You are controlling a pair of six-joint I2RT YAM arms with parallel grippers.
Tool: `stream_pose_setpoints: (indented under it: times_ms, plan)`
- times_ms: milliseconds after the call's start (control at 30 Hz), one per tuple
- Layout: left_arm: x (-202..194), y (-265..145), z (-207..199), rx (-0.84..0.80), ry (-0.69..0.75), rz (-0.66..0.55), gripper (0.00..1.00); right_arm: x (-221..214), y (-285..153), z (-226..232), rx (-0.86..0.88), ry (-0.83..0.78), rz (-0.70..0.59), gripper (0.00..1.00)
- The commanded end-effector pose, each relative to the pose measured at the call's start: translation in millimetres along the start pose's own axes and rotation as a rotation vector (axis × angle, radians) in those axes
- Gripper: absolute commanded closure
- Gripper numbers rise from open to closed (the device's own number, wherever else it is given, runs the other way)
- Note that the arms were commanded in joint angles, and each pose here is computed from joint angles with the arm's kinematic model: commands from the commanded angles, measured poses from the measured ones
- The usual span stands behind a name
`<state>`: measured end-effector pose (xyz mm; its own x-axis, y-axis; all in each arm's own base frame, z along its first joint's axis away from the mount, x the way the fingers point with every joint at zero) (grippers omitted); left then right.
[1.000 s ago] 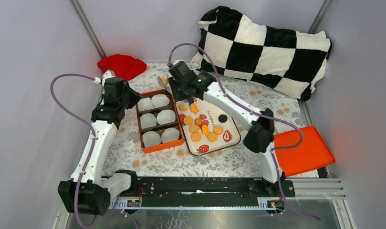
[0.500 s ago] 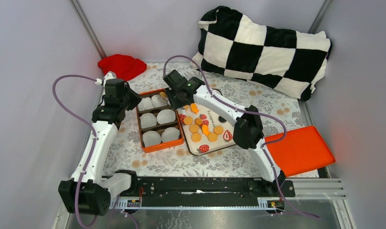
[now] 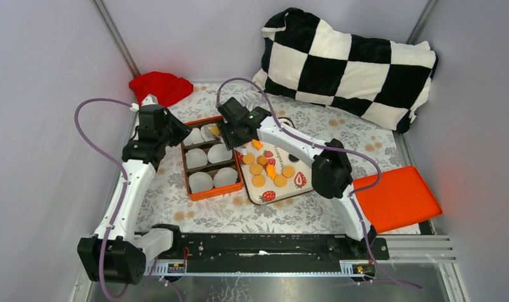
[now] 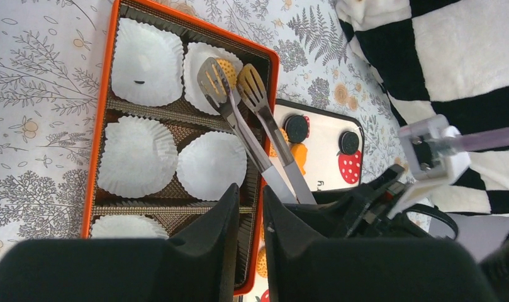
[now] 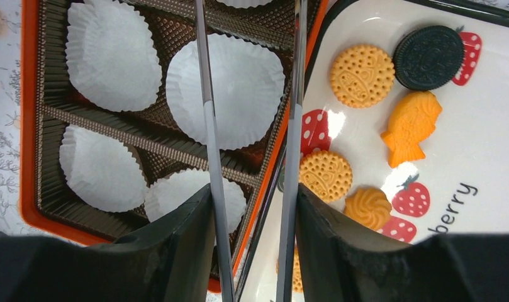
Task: Pack the cookies
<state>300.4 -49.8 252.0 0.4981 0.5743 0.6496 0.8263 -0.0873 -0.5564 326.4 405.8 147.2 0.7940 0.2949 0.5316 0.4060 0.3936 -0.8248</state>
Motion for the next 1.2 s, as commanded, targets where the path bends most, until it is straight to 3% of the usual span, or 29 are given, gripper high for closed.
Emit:
stream_pose_setpoints:
  times_ms: [0,233,333,567,933,1167]
  plan:
    - [5,-2,-7,-0.063,0.026,-0.027,0.76,43,-67,18,0.083,0.011,-0.227,0.51]
    - [11,-9,-13,-0.095,0.042,-0.059,0.76,45,-117,21,0.108,0.006,-0.32,0.52]
    - [8,-8,-13,-0.104,0.039,-0.049,0.76,37,-132,3,0.021,0.012,-0.322,0.51]
    - [3,-5,-18,-0.145,0.038,-0.017,0.76,-34,-144,-59,-0.209,0.013,-0.249,0.57]
    - [-3,-2,-17,-0.155,0.02,0.007,0.76,-103,-115,-84,-0.258,0.045,-0.09,0.59]
    - [-7,-2,-14,-0.151,0.016,0.015,0.76,-104,-97,-85,-0.276,0.021,-0.07,0.57]
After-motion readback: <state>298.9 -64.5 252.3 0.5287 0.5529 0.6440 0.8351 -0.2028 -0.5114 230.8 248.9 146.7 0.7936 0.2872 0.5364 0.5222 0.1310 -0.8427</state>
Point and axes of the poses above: each gripper's point midway between its finger pads, its own y axis out along the fingers, its own z axis along the line the jaws close on, x = y × z, the point moved 4 cm from there along -y, back along the fingers, and after that the axes turned 6 degrees about y, right-handed, at the moved point
